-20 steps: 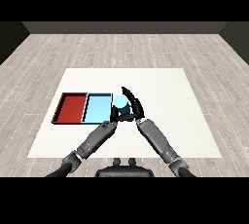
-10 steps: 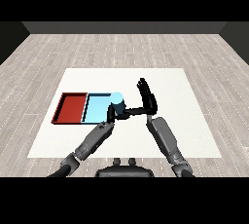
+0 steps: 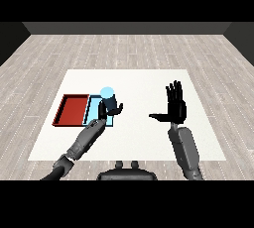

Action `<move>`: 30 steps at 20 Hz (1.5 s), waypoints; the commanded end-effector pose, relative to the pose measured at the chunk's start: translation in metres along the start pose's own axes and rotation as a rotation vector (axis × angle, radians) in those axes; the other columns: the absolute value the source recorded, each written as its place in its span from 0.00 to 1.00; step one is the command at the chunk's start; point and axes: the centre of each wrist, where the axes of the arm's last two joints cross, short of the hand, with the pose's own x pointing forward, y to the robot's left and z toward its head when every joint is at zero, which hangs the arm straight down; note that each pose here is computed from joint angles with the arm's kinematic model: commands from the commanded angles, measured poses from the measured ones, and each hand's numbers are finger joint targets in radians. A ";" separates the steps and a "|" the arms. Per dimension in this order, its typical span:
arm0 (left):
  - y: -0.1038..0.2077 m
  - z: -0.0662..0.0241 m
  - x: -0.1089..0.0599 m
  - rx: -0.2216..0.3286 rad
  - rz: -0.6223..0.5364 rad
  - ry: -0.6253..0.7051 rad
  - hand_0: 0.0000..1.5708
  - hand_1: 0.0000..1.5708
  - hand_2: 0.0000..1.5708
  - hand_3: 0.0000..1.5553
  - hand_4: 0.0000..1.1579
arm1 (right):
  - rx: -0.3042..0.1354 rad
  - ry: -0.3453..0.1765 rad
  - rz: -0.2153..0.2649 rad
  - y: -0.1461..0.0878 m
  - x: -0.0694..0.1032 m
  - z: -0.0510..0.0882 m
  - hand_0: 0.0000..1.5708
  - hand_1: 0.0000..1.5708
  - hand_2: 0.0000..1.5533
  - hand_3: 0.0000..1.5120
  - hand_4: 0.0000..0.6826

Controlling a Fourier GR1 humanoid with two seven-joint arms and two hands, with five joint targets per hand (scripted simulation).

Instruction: Pick the blue can and put it in the blue box

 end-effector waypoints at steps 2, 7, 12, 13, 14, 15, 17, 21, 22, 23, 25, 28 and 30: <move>0.040 -0.0423 0.006 0.050 -0.070 0.046 1.00 1.00 0.99 0.95 0.97 | -0.036 -0.016 0.010 -0.029 0.003 0.005 0.00 0.00 0.00 0.00 0.00; 0.069 -0.0615 -0.007 0.109 -0.137 0.137 1.00 1.00 1.00 0.97 0.96 | -0.082 -0.008 0.041 -0.019 0.004 -0.002 0.00 0.00 0.00 0.00 0.00; 0.085 -0.0634 -0.029 0.143 -0.249 0.289 1.00 1.00 1.00 0.96 0.95 | -0.109 -0.001 0.038 -0.037 0.000 0.011 0.00 0.00 0.00 0.00 0.00; 0.067 -0.0604 -0.033 0.163 -0.257 0.347 1.00 1.00 1.00 0.95 0.91 | -0.118 0.000 0.050 -0.039 -0.011 -0.010 0.00 0.00 0.00 0.00 0.00; 0.090 -0.0688 -0.032 0.167 -0.269 0.376 1.00 1.00 1.00 0.94 0.88 | -0.103 0.022 0.013 -0.031 -0.016 0.003 0.00 0.00 0.00 0.00 0.00; 0.077 -0.0498 -0.051 0.164 -0.317 0.408 1.00 1.00 1.00 0.93 0.88 | -0.118 0.028 0.030 -0.033 -0.011 -0.007 0.00 0.00 0.00 0.00 0.00; 0.096 -0.0591 -0.048 0.173 -0.333 0.478 1.00 1.00 0.97 0.89 0.86 | -0.123 0.026 0.029 -0.040 -0.006 0.004 0.00 0.00 0.00 0.00 0.00; 0.106 -0.0441 -0.067 0.195 -0.436 0.605 0.86 0.86 0.81 0.76 0.81 | -0.106 0.031 0.044 -0.038 -0.012 -0.009 0.00 0.00 0.00 0.00 0.00; 0.090 -0.0270 -0.080 0.186 -0.447 0.665 0.79 0.79 0.73 0.71 0.80 | -0.112 0.047 0.022 -0.049 -0.024 -0.004 0.00 0.00 0.00 0.00 0.00; 0.099 -0.0109 -0.094 0.180 -0.414 0.727 0.57 0.57 0.53 0.61 0.78 | -0.117 0.069 0.039 -0.051 -0.033 0.013 0.00 0.00 0.00 0.00 0.00; 0.093 0.0031 -0.104 0.151 -0.456 0.725 0.73 0.73 0.67 0.41 0.78 | -0.124 0.040 0.026 -0.035 -0.032 -0.008 0.00 0.00 0.00 0.00 0.00; 0.103 0.0025 -0.104 0.151 -0.401 0.780 0.74 0.74 0.69 0.35 0.67 | -0.101 0.033 0.013 -0.027 -0.031 0.001 0.00 0.00 0.00 0.00 0.00; 0.102 -0.0097 -0.095 0.077 -0.431 0.770 0.63 0.63 0.60 0.00 0.45 | -0.084 0.006 0.011 -0.041 -0.022 0.006 0.00 0.00 0.00 0.00 0.00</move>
